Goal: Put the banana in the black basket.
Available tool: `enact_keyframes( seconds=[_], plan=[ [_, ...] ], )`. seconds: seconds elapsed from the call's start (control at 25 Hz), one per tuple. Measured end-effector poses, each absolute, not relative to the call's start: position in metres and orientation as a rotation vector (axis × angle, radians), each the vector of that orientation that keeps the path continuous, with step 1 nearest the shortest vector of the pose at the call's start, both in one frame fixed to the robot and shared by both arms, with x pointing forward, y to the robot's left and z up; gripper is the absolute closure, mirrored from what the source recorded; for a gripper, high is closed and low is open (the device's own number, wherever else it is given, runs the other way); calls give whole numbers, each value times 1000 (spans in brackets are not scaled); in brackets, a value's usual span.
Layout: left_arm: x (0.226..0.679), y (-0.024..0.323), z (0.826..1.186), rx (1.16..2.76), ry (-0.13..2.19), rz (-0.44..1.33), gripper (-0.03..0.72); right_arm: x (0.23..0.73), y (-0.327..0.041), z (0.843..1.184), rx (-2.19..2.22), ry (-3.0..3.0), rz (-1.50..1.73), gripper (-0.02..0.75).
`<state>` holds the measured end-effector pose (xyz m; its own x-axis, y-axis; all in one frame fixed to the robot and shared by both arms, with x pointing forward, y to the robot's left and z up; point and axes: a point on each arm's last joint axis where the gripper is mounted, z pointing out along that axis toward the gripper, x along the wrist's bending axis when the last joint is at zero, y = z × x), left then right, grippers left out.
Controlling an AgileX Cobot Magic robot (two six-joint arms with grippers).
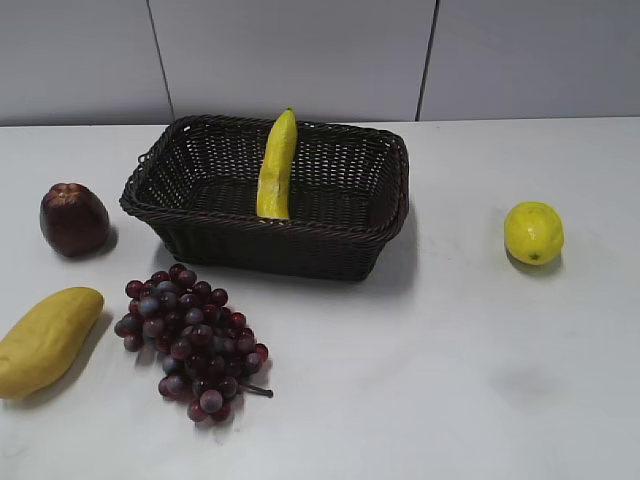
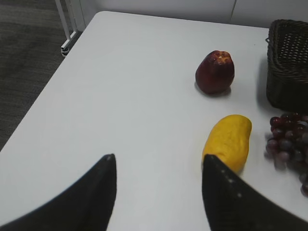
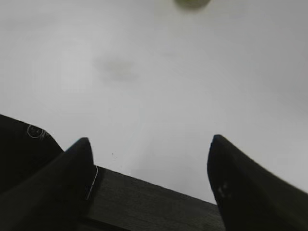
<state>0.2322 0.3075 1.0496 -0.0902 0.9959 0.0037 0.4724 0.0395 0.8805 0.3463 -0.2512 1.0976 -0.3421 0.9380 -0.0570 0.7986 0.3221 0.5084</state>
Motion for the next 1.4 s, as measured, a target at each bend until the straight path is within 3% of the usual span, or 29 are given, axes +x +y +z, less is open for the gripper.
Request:
enact_keyframes(
  seconds=[0.44, 0.92, 1.4],
  plan=[
    [232, 308, 1050, 1505, 1644, 986, 129, 282, -301, 1095, 1676, 1733, 816, 148],
    [232, 308, 1050, 1505, 1644, 986, 129, 242, -303, 1056, 1615, 1623, 901, 148],
    [232, 308, 1050, 1505, 1644, 986, 129, 234, -301, 1052, 1569, 1532, 979, 148]
  ],
)
